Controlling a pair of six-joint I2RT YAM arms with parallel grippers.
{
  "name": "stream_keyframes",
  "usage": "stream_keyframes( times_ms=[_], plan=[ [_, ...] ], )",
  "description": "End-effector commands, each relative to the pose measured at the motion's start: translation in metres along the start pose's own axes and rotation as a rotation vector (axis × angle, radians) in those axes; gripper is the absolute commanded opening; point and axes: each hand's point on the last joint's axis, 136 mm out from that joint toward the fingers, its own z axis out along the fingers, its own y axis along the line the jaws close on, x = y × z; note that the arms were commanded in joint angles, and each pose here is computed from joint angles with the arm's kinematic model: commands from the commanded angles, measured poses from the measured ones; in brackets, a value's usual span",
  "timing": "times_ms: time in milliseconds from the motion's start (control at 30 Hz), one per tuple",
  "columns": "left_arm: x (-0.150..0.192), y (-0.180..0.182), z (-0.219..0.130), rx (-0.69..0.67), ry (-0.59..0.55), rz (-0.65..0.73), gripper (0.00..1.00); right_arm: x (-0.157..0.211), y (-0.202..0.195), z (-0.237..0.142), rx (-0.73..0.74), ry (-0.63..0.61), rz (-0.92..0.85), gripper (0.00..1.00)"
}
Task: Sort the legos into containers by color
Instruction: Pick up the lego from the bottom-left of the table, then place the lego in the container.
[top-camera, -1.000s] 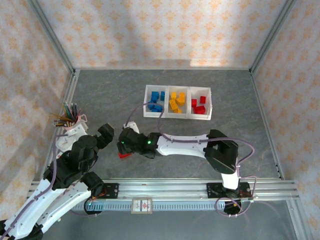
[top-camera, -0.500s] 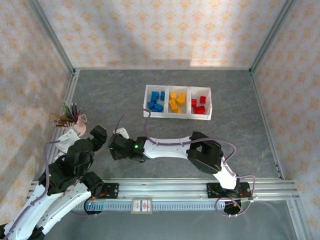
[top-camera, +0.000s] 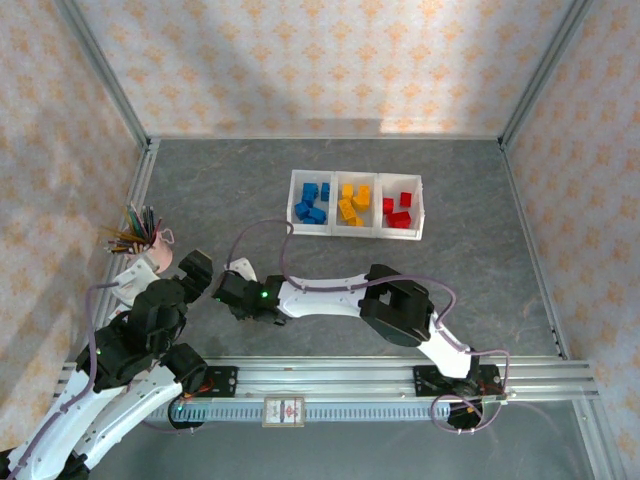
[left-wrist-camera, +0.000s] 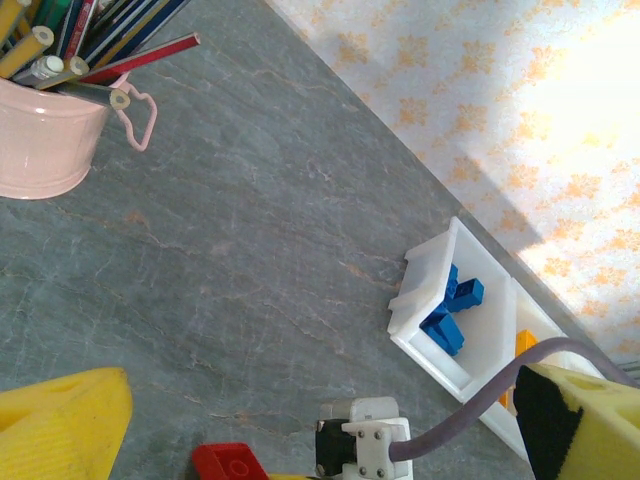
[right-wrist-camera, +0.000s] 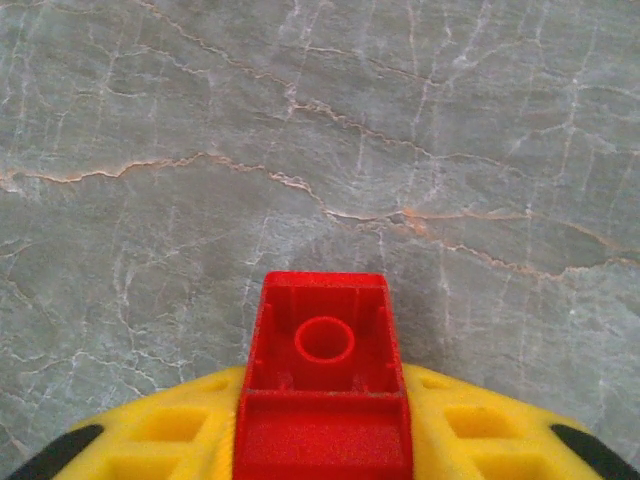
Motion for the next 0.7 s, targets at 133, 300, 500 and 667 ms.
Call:
stream_keyframes(
  times_ms=[133, 300, 500, 667],
  plan=[
    [-0.004, -0.002, -0.001, 0.007, -0.018, 0.002, 0.99, -0.019, -0.008, -0.021, 0.042, -0.063, -0.001, 0.29],
    [-0.003, -0.008, 0.001, 0.024, -0.012, 0.009, 0.99, -0.034, -0.020, -0.047, 0.022, -0.110, 0.040, 0.27],
    [0.002, -0.025, 0.007, 0.065, 0.014, 0.042, 0.99, -0.045, -0.058, -0.081, 0.011, -0.168, 0.134, 0.26],
    [0.014, -0.049, 0.019, 0.126, 0.058, 0.089, 0.99, -0.051, -0.121, -0.115, 0.095, -0.236, 0.231, 0.26]
  ],
)
